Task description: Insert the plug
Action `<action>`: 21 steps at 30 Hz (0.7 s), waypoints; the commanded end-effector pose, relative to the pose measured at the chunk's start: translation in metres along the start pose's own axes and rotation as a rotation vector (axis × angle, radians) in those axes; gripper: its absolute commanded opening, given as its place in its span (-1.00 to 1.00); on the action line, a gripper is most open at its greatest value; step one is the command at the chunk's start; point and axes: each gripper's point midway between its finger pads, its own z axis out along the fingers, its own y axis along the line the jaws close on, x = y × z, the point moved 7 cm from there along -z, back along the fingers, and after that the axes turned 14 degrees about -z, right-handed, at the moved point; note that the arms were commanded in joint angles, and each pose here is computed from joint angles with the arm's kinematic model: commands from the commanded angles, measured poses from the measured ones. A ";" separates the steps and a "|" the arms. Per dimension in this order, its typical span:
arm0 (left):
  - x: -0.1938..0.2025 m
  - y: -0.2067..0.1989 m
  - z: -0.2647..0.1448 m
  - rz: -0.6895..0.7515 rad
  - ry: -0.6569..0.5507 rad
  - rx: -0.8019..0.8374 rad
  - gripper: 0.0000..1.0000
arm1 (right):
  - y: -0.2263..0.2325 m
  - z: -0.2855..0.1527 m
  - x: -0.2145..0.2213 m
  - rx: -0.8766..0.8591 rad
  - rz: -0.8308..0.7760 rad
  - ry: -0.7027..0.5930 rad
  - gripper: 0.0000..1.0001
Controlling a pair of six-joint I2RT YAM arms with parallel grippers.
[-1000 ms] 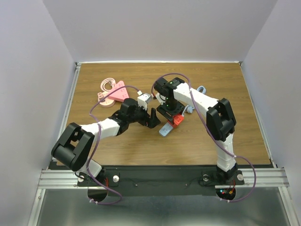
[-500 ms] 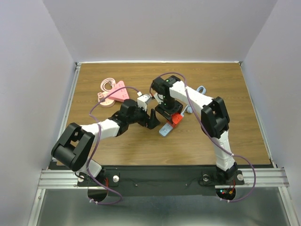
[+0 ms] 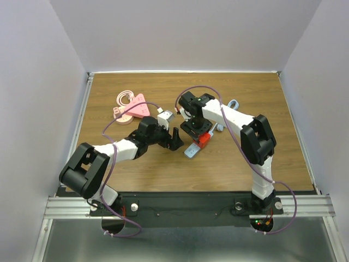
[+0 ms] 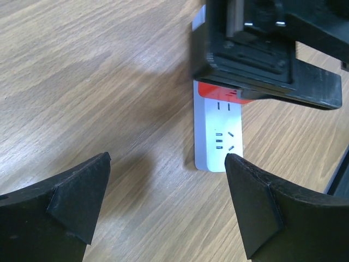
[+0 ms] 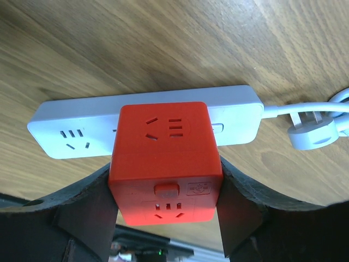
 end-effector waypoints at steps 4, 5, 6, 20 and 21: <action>-0.023 -0.011 -0.008 0.026 -0.101 0.022 0.95 | -0.015 0.076 0.004 0.132 0.106 -0.010 -0.99; -0.024 -0.011 -0.008 0.020 -0.105 0.017 0.95 | -0.015 0.073 0.003 0.138 0.119 -0.022 -0.99; -0.027 -0.012 -0.009 0.015 -0.119 0.008 0.95 | -0.017 0.071 0.001 0.142 0.128 -0.036 -0.99; -0.071 -0.022 -0.024 -0.043 -0.225 -0.109 0.97 | -0.044 -0.027 -0.038 0.257 0.222 -0.360 0.32; -0.079 -0.025 -0.026 -0.043 -0.249 -0.116 0.97 | -0.046 -0.033 -0.039 0.272 0.225 -0.373 0.37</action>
